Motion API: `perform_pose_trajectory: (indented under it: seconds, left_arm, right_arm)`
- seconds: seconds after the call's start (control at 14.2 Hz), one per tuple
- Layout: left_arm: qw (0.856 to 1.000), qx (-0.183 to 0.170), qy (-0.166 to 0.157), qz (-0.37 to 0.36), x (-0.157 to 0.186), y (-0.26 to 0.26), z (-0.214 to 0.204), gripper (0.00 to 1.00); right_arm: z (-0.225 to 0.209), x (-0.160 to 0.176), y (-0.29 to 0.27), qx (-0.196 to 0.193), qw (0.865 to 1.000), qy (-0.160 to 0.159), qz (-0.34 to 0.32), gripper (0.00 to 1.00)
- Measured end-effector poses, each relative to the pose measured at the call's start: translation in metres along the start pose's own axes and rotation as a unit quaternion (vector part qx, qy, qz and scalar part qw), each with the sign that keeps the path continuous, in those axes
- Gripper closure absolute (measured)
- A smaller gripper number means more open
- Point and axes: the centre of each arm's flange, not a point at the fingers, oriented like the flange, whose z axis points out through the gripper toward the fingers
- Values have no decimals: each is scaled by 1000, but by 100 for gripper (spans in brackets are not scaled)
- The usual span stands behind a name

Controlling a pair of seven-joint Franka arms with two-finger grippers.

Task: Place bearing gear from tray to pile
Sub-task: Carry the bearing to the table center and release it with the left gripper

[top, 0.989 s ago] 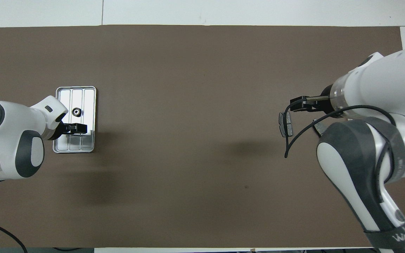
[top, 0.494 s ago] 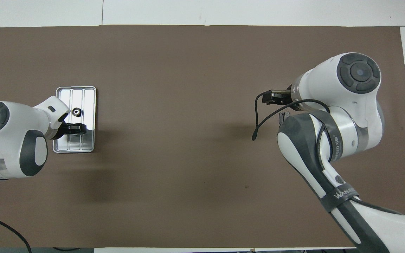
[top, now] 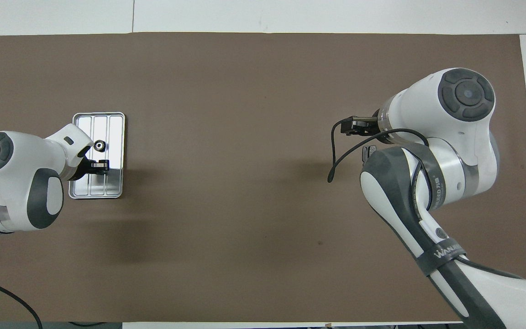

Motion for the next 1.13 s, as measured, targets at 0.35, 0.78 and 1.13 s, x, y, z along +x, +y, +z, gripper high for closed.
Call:
perform_pose_trajectory:
  seconds: [0.35,0.78,1.13]
  left_arm:
    - [993,-27,-6,-118,42,103,-123,76]
    - [975,5,62,-212,-70,352,-65,76]
    - [971,28,54,-230,-82,369,3,76]
  right_arm:
    - [0,0,1,0,1000,0,1,0]
    - [0,1,3,0,1000,1,3,0]
    - [-1,1,3,0,1000,1,3,0]
